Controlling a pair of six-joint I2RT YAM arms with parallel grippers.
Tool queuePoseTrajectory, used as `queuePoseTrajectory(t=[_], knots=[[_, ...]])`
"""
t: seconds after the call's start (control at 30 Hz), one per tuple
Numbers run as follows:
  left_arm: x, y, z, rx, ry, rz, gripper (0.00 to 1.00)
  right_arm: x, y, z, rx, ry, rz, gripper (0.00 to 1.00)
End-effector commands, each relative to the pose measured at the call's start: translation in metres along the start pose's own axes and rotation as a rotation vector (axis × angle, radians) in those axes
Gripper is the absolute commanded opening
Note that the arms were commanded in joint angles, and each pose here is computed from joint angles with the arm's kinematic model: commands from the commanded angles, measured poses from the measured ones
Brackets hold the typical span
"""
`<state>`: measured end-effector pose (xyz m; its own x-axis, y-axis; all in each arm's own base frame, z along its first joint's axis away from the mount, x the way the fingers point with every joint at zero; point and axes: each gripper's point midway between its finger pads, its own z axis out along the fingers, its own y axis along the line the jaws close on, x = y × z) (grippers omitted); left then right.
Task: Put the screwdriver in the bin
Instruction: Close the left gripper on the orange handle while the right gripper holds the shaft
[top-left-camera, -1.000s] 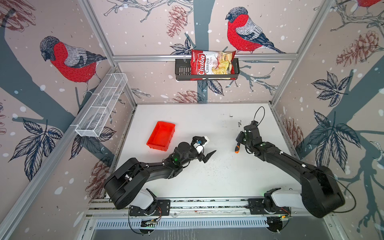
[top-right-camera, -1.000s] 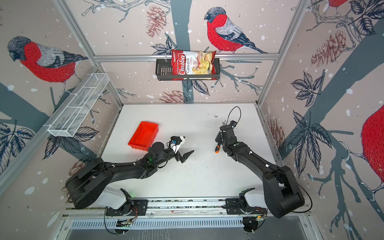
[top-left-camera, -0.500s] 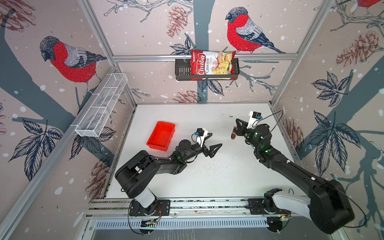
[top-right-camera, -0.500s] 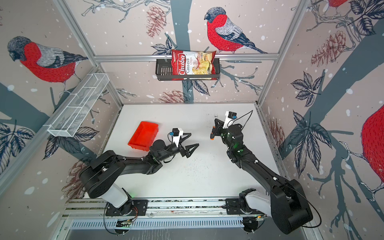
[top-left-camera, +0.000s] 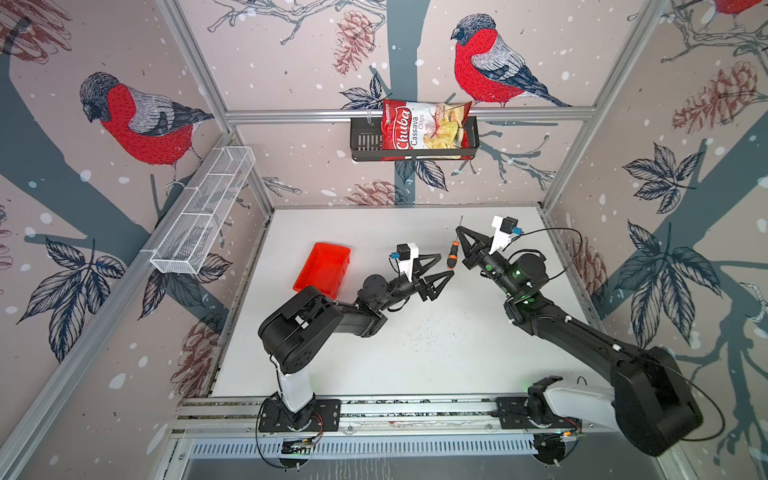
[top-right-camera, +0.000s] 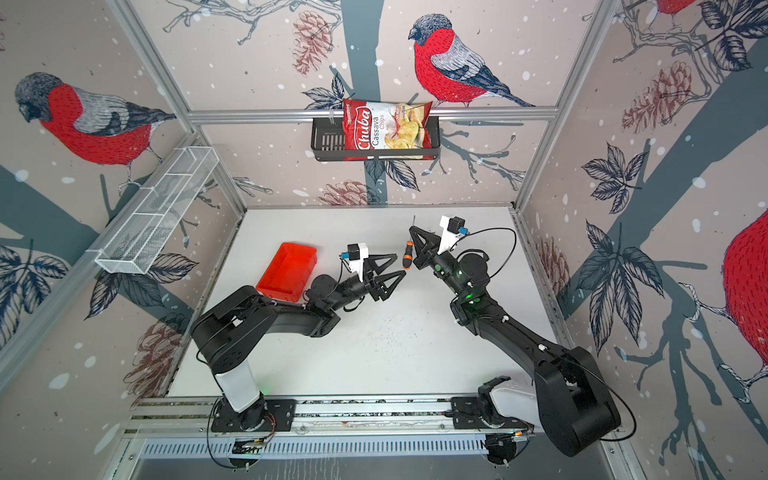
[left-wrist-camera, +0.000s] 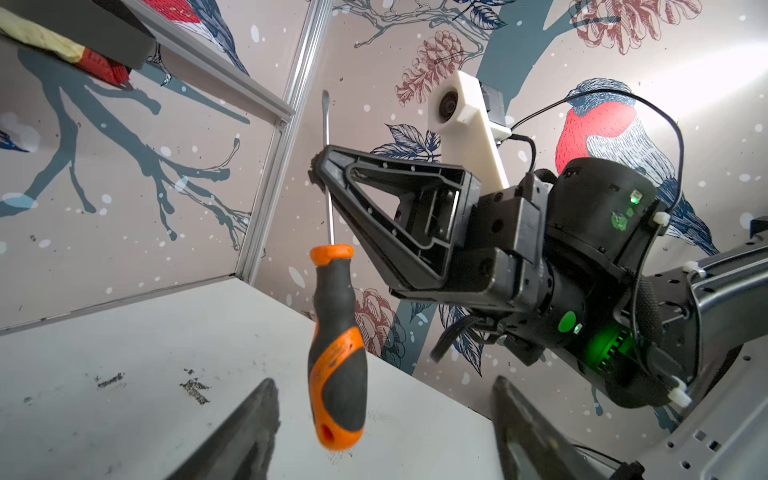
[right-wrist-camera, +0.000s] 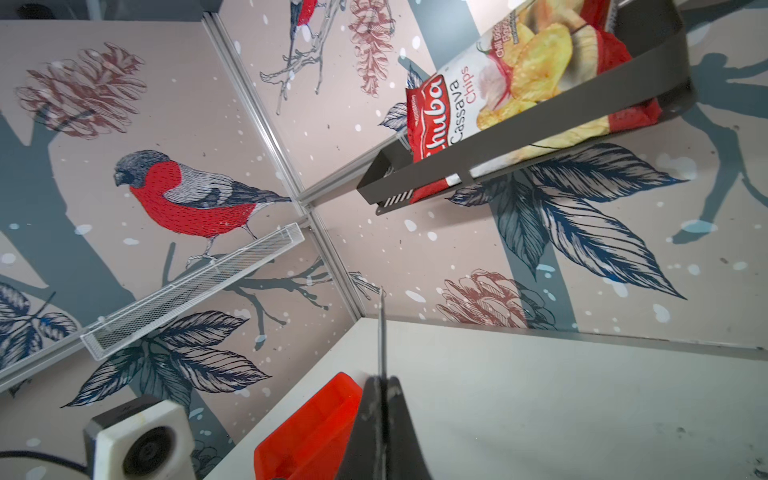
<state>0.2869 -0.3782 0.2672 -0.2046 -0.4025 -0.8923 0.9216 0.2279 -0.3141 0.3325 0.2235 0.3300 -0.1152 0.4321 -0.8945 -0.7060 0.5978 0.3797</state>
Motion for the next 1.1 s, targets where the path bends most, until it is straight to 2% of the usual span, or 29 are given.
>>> queuePoseTrajectory(t=[0.0, 0.47, 0.67, 0.83, 0.97, 1.0, 1.07], knots=[[-0.016, -0.007, 0.005, 0.036, -0.065, 0.026, 0.76, -0.015, 0.024, -0.001, -0.112, -0.060, -0.002, 0.00], [-0.019, -0.009, 0.008, 0.056, -0.083, 0.025, 0.48, -0.002, 0.042, 0.006, -0.209, -0.034, 0.017, 0.00], [-0.020, -0.009, 0.006, 0.055, -0.094, 0.020, 0.27, -0.001, 0.042, 0.006, -0.210, -0.031, 0.018, 0.01], [-0.021, -0.007, 0.003, 0.036, -0.094, 0.038, 0.15, 0.000, 0.038, 0.008, -0.188, -0.031, 0.022, 0.02], [-0.021, -0.006, 0.002, 0.017, -0.090, 0.056, 0.10, -0.001, 0.037, 0.008, -0.183, -0.031, 0.024, 0.09], [-0.022, -0.005, 0.001, 0.008, -0.091, 0.060, 0.10, 0.000, 0.037, 0.009, -0.180, -0.029, 0.026, 0.14], [-0.022, -0.002, -0.001, -0.012, -0.086, 0.070, 0.08, -0.001, 0.035, 0.009, -0.164, -0.026, 0.025, 0.32]])
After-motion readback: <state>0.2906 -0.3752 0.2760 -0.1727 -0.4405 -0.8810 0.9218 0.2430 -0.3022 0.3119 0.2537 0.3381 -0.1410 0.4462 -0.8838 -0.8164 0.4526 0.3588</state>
